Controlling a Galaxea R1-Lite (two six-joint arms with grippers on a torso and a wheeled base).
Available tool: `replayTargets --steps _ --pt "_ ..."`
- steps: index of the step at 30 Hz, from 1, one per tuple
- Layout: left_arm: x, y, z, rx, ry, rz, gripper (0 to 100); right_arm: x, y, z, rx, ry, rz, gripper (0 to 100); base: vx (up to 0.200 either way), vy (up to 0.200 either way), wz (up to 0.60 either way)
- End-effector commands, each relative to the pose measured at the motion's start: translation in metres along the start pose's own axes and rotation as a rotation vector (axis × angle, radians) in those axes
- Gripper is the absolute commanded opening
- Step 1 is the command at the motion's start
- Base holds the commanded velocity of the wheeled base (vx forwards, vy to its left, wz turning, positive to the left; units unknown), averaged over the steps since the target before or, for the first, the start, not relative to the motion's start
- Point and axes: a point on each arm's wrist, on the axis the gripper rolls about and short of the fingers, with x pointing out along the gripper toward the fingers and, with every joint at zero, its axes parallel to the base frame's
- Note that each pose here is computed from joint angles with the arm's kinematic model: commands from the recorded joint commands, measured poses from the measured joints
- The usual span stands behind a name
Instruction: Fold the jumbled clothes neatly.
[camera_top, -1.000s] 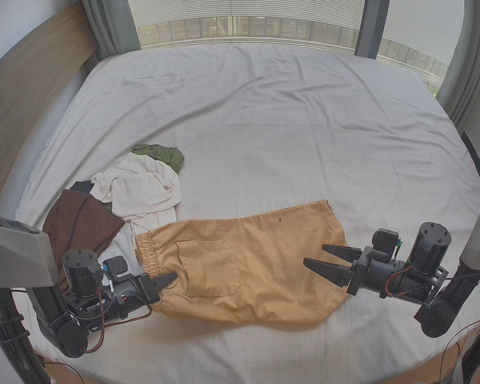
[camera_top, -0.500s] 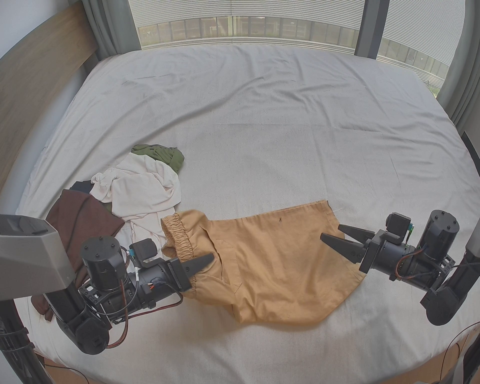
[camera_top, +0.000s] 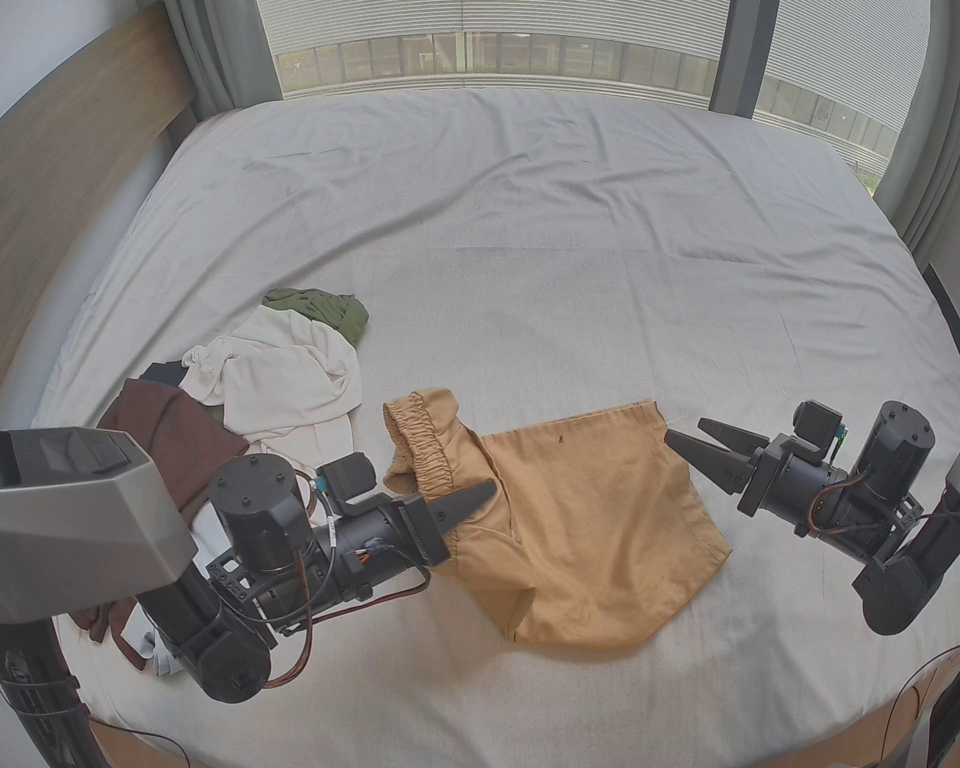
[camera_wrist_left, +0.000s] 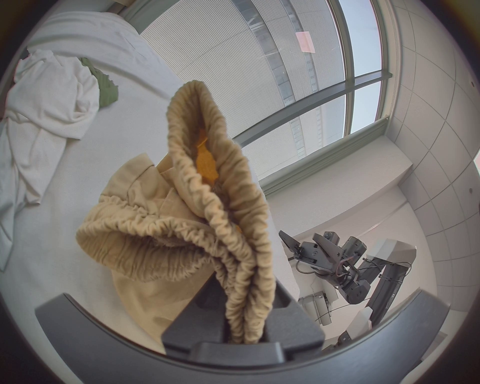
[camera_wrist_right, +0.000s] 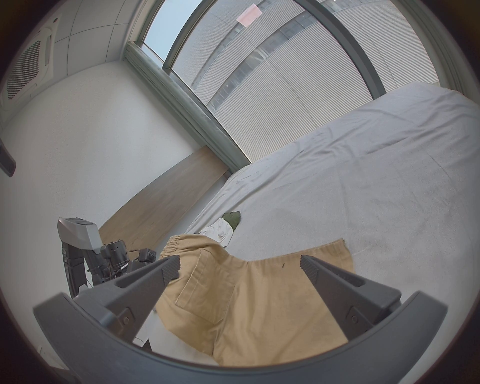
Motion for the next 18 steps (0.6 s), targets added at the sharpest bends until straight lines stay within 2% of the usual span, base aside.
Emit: replayTargets --steps 1,4,18 --pt "0.007 -0.004 -0.004 -0.003 0.010 -0.021 0 0.001 -0.002 0.005 -0.009 -0.019 -0.005 100 0.000 0.000 0.00" --pt "0.017 -0.007 -0.011 -0.006 0.025 -0.043 0 0.001 -0.004 0.008 -0.013 -0.032 -0.013 100 0.000 0.000 0.00" --pt "0.036 -0.028 -0.016 -0.012 0.030 -0.129 0 0.000 -0.012 0.024 -0.011 -0.095 -0.033 100 0.000 0.000 0.00"
